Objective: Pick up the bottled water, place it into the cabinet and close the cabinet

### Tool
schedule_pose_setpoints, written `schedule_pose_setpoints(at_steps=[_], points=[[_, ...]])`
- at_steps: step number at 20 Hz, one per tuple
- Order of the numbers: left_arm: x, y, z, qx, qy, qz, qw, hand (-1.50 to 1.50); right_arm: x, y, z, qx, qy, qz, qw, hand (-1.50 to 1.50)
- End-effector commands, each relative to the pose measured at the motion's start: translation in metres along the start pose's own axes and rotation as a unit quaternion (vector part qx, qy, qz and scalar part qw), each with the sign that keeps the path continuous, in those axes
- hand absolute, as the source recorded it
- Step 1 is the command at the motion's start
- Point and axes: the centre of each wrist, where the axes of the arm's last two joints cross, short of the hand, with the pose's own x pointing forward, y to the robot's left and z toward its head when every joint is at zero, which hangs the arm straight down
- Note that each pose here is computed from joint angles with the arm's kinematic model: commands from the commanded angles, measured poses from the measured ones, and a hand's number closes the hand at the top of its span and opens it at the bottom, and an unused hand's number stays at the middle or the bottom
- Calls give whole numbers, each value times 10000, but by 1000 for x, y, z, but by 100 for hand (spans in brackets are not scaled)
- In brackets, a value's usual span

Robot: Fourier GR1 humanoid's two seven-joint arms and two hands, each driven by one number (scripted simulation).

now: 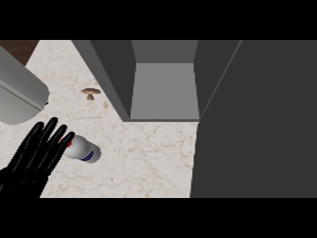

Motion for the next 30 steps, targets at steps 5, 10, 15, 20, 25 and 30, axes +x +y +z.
schedule_pose_setpoints(at_steps=[5,10,15,20,25,30], points=[[27,36,46,12,337,425,9985,-150,-11,14,17,-47,375,-307,9988,-150],[13,33,57,-2,355,384,9986,-150,2,6,49,14,341,-401,9986,-150],[12,63,61,80,427,334,9985,-150,-3,5,49,27,220,-362,9991,-150],[9,63,83,68,248,153,9996,-150,-14,-2,61,-4,347,-262,9991,-150],[8,84,82,221,130,187,9995,-150,-13,9,52,-2,212,-320,9993,-150],[-12,104,80,698,177,96,9974,-150,-13,11,62,141,258,-194,9994,-150]])
